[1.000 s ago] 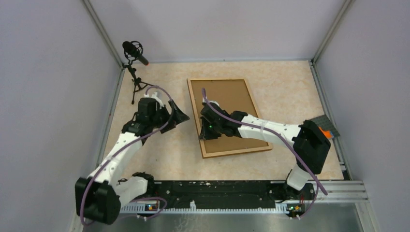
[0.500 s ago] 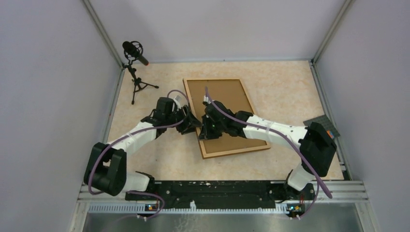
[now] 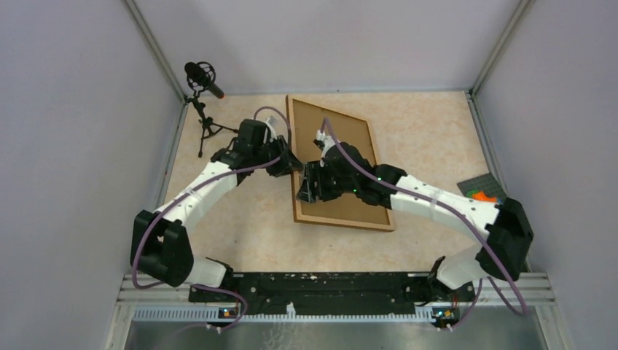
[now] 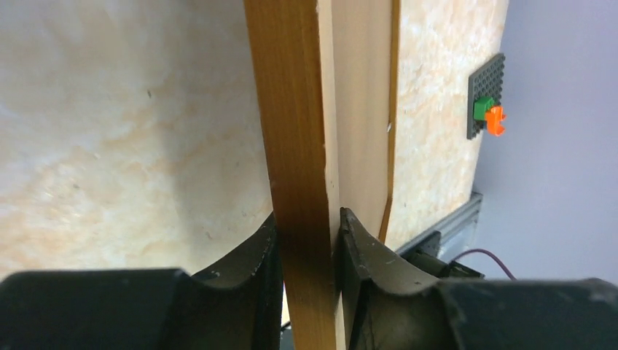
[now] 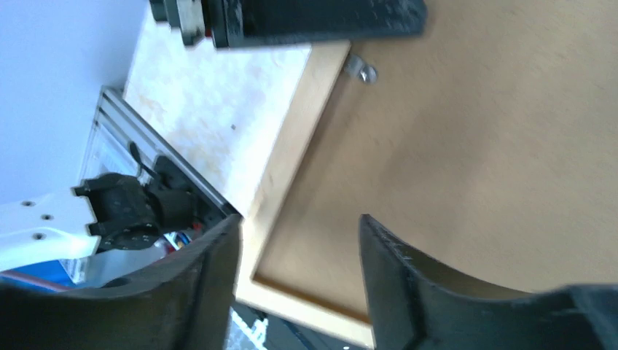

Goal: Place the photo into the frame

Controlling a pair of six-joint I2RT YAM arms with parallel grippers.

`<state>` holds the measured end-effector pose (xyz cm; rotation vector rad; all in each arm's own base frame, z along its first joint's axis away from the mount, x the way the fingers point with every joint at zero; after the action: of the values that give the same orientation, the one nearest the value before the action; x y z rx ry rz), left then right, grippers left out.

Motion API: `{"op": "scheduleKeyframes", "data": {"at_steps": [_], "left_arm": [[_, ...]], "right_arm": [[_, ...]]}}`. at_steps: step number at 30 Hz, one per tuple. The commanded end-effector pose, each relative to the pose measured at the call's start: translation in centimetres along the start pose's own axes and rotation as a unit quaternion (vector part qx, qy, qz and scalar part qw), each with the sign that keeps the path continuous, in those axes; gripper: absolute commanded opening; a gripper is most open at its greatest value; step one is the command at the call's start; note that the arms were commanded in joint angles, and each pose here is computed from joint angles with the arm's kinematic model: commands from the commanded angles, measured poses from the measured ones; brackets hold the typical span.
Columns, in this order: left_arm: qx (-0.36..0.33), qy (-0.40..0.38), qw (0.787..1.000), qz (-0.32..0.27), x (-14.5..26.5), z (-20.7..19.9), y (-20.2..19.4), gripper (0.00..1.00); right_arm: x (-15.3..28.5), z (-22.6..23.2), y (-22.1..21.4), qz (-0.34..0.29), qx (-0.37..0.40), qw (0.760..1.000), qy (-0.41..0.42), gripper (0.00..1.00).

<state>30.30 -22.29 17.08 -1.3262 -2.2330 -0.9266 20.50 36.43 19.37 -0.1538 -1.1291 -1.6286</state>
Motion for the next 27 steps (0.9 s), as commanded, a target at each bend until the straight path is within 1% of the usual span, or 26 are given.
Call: {"op": "scheduleKeyframes", "data": {"at_steps": [1, 3, 7, 9, 10, 13, 14, 17, 19, 23, 24, 27], "left_arm": [[-0.196, 0.042, 0.971, -0.127, 5.0, -3.9, 6.9, 0.00], [-0.243, 0.056, 0.957, -0.151, 7.2, -5.6, 8.1, 0.00], [-0.349, 0.057, 0.912, -0.206, 11.4, -10.3, 9.4, 0.00], [-0.380, 0.069, 0.895, -0.225, 12.9, -11.5, 9.8, 0.00], [-0.388, 0.074, 0.890, -0.226, 13.4, -11.9, 10.0, 0.00], [-0.404, 0.067, 0.890, -0.204, 13.5, -12.8, 9.7, 0.00], [-0.407, 0.060, 0.890, -0.198, 13.4, -13.1, 9.6, 0.00], [-0.420, 0.027, 0.890, -0.177, 13.0, -14.5, 8.6, 0.00], [-0.440, 0.025, 0.882, -0.169, 12.5, -15.2, 7.7, 0.00], [-0.480, 0.070, 0.860, -0.155, 10.8, -15.5, 5.5, 0.00], [-0.489, 0.081, 0.855, -0.155, 10.5, -15.6, 5.0, 0.00], [-0.510, 0.106, 0.839, -0.160, 9.8, -16.6, 3.2, 0.00]], "right_arm": [[6.6, 1.5, 5.1, -0.096, 0.059, 0.994, 0.015, 0.67], [9.0, 0.7, 6.8, -0.129, 0.066, 0.989, -0.013, 0.76], [13.7, -0.7, 9.0, -0.190, 0.073, 0.978, -0.048, 0.84], [15.5, -1.4, 9.6, -0.216, 0.069, 0.972, -0.060, 0.89], [16.2, -1.8, 9.8, -0.225, 0.066, 0.970, -0.066, 0.91], [17.4, -3.4, 10.0, -0.247, 0.033, 0.964, -0.092, 0.95], [17.4, -4.2, 10.0, -0.253, 0.010, 0.962, -0.104, 0.98], [17.0, -6.3, 10.0, -0.258, -0.063, 0.956, -0.125, 0.99], [16.7, -6.9, 10.2, -0.251, -0.114, 0.956, -0.104, 0.99], [15.7, -7.3, 11.3, -0.229, -0.220, 0.948, -0.002, 0.99], [15.7, -7.6, 11.7, -0.228, -0.232, 0.946, 0.008, 0.99], [17.2, -9.6, 12.9, -0.251, -0.258, 0.933, -0.015, 0.99]]}}
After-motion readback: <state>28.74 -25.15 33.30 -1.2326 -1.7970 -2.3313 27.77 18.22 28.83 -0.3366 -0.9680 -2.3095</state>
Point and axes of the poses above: each gripper's point midway between its finger pads, its own x axis back along the fingers, its own z axis along the line the jaws close on, y = z × x, the point moved 1 cm from there along x, back along the fingers, and after that the axes turned 1 degree about -x, right-handed, at the moved point
